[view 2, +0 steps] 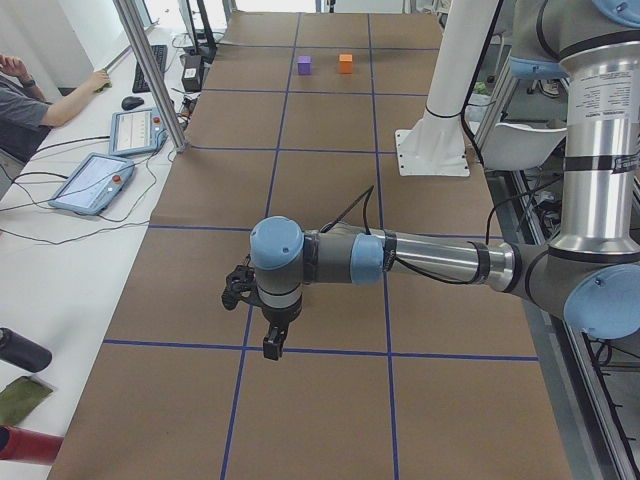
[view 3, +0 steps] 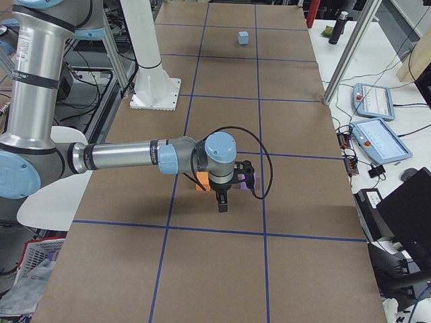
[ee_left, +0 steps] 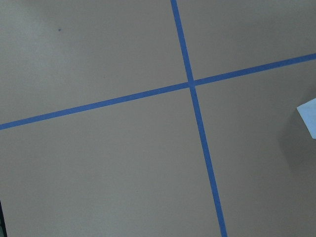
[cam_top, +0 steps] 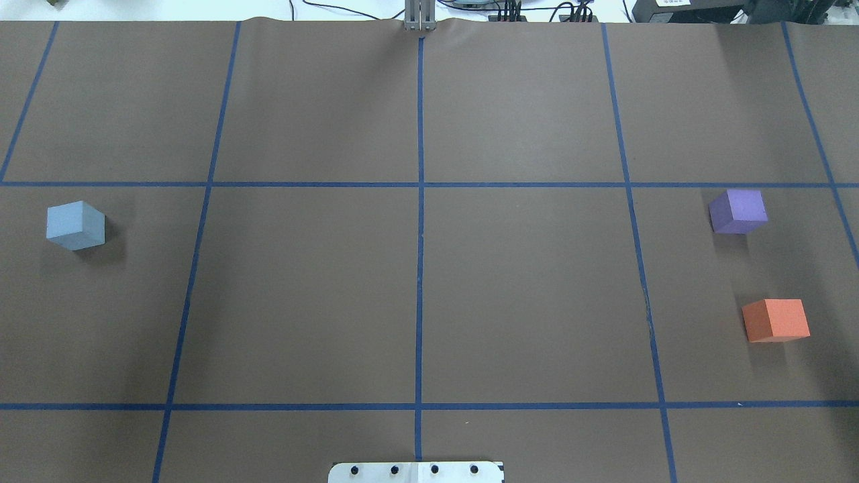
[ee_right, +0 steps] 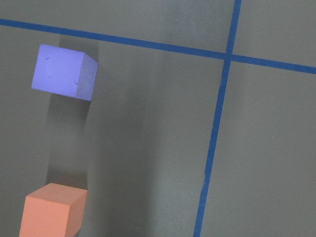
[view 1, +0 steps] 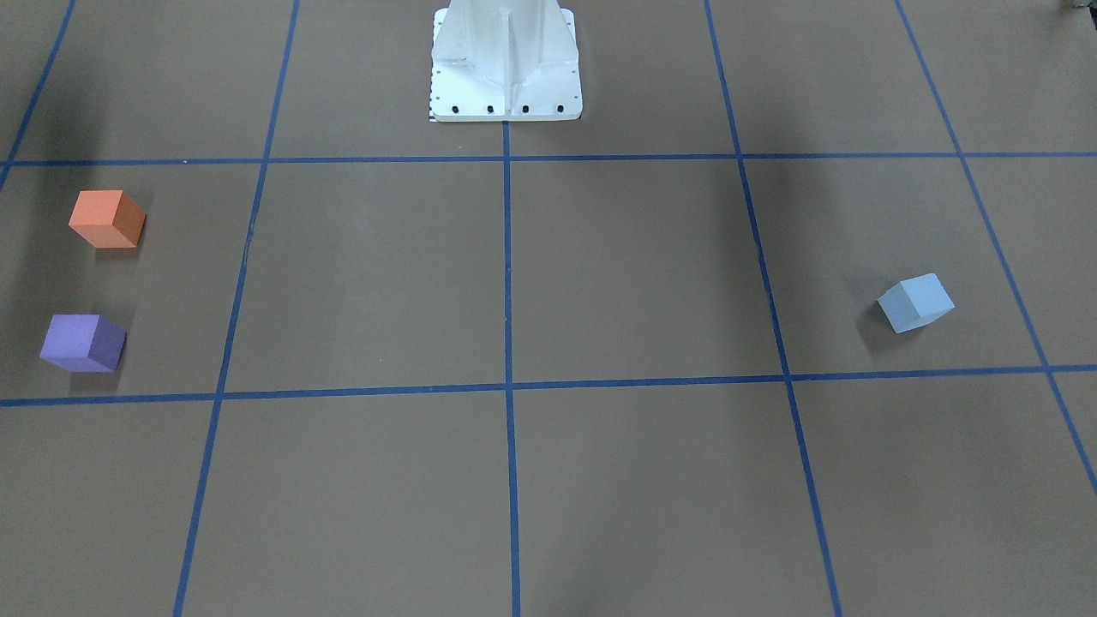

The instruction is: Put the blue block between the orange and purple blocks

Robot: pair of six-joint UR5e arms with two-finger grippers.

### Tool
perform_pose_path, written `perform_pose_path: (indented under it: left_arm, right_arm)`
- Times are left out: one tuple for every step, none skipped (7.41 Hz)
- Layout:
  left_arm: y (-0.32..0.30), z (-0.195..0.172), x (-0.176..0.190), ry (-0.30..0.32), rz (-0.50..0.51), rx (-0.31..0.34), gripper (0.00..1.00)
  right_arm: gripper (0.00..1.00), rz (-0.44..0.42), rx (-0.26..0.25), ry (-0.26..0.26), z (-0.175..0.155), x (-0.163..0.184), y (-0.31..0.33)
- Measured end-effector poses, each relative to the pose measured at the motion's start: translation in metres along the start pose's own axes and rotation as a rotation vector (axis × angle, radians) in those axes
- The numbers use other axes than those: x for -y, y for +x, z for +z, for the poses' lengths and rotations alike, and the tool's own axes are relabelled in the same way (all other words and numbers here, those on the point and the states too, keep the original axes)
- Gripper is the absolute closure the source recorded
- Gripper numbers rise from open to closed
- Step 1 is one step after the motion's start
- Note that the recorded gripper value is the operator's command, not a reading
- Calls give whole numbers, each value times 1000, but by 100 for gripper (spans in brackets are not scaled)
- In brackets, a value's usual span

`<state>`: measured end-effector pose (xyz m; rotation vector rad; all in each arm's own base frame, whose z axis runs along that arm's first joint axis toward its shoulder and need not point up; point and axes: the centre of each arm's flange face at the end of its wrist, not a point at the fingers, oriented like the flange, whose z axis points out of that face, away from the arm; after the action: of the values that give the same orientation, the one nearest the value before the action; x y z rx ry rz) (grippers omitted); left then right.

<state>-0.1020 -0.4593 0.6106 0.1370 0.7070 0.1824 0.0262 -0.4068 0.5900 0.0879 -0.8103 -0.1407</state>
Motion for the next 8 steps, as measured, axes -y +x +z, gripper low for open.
perform_pose_path:
  left_arm:
    - [1, -1, 1, 4, 4, 1, 0]
    - [1, -2, 1, 10, 11, 3, 0]
    - [3, -4, 3, 17, 18, 5, 0]
    - [7, -8, 6, 27, 28, 8, 0]
    - [15, -10, 15, 32, 45, 9, 0]
    - [30, -8, 33, 31, 80, 5, 0]
    - [47, -6, 50, 31, 86, -2, 0]
    - [60, -4, 63, 44, 30, -21, 0]
  right_arm:
    - [0, -1, 0, 1, 0, 0, 0]
    - [0, -1, 0, 1, 0, 0, -1]
    - [0, -3, 0, 1, 0, 1, -2]
    - [0, -6, 1, 1, 0, 3, -4]
    - [0, -5, 2, 2, 1, 7, -8]
    - [0, 1, 3, 9, 3, 12, -16]
    - [0, 7, 5, 20, 6, 16, -24]
    - [0, 8, 5, 27, 9, 18, -29]
